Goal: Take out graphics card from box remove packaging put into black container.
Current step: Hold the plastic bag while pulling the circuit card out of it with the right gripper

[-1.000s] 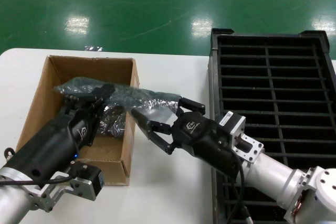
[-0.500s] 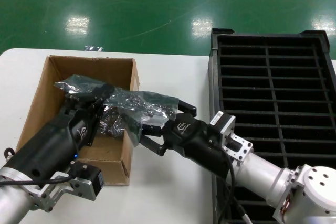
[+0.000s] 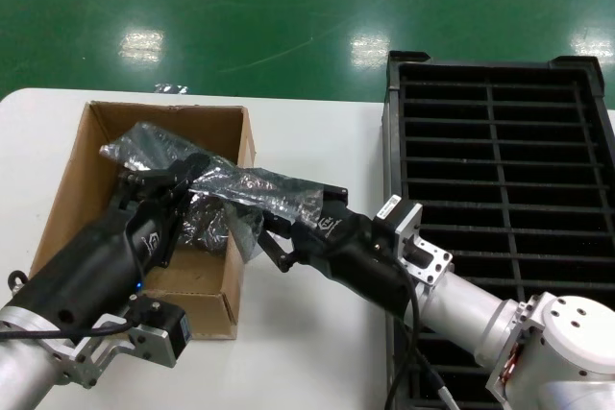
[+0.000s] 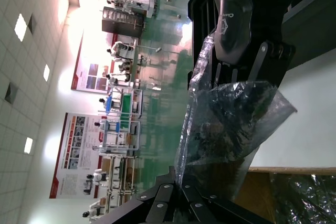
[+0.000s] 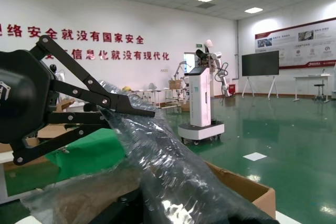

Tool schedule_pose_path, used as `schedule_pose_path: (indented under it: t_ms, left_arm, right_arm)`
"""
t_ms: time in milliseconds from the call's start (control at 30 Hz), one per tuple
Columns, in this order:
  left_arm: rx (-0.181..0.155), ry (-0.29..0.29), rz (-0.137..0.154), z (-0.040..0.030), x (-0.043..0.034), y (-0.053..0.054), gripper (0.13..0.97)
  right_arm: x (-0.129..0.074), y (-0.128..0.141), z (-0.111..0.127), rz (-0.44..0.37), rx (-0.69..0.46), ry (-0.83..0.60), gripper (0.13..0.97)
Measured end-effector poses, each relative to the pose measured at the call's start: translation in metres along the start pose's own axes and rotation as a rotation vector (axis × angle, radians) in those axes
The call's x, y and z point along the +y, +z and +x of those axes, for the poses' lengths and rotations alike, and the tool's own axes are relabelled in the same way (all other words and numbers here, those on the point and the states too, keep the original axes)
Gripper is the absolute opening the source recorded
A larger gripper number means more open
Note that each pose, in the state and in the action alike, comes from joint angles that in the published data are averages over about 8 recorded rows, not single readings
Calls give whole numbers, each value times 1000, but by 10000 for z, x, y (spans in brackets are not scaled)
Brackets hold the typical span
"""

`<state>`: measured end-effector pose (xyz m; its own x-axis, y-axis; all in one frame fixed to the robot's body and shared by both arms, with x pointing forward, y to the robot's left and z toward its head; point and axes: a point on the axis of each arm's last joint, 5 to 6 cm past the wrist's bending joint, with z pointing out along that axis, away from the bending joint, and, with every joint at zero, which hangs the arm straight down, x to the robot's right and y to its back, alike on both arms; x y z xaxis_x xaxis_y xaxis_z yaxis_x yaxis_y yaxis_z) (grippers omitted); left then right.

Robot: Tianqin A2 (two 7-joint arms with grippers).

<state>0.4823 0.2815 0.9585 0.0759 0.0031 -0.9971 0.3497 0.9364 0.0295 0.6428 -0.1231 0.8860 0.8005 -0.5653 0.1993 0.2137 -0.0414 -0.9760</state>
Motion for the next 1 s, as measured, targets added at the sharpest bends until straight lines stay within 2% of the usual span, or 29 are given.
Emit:
schedule_pose_path:
  t_ms: [100, 367, 1000]
  left_arm:
    - [0, 0, 0, 0, 0, 0, 139]
    - [0, 0, 0, 0, 0, 0, 139]
    - [0, 0, 0, 0, 0, 0, 139]
  right_arm:
    - [4, 1, 15, 0, 6, 3, 321]
    - [-51, -104, 8, 5, 12, 0, 206]
    - [-356, -682, -172, 13, -4, -39, 193]
